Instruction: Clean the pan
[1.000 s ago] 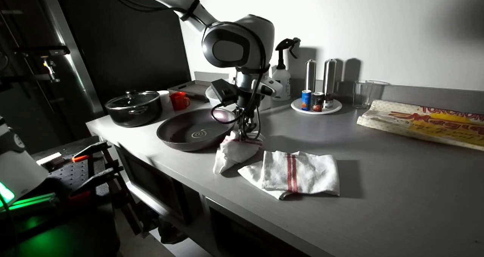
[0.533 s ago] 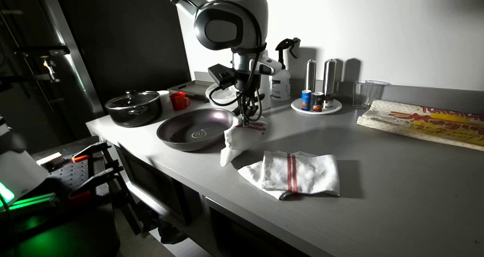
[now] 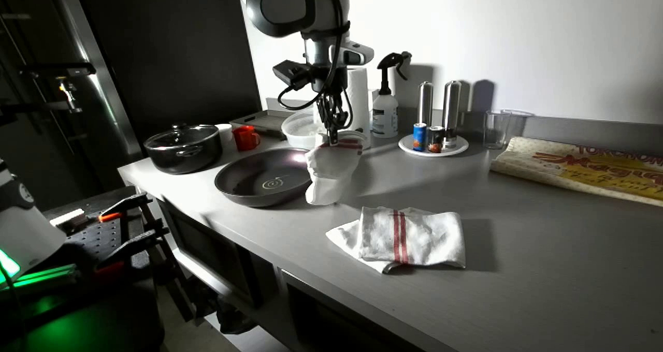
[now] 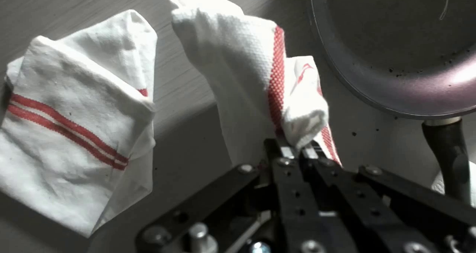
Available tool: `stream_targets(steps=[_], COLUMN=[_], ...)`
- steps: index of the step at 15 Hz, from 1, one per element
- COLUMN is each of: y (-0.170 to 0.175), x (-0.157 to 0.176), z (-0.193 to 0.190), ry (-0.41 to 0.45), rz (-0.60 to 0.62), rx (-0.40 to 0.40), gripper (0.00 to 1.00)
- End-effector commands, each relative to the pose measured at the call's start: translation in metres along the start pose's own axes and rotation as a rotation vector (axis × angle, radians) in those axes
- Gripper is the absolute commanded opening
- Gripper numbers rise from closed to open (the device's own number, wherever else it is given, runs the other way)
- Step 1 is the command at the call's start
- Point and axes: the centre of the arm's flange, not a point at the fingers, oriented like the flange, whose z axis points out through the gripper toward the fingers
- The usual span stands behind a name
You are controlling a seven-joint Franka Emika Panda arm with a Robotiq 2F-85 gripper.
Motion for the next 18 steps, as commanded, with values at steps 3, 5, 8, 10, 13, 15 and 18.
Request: stream_targets(steps=[3,5,8,10,13,15,18], y=[-0.044,-0.066,-0.102,-0.126,-0.161,-0.178,-0.196], x=[-0.019,-0.023,-0.032,-0.040,-0.056,-0.067,-0.082], z=[-0.047,-0.058,-0.070,-0.073,-0.067,-0.062,-0.050], ry=[0.080,0.084,0.084,0.072,0.020,-0.029,-0.097], rz=[-0.129,-0.190,-0.295,-0.363,-0.473,-0.539,-0.620], rx=[-0.032,-0.044,-0.060,-0.072,-0.068,-0.047,-0.036], gripper=[0.02,0.02,0.02,0.02,0.02,0.02,0.02])
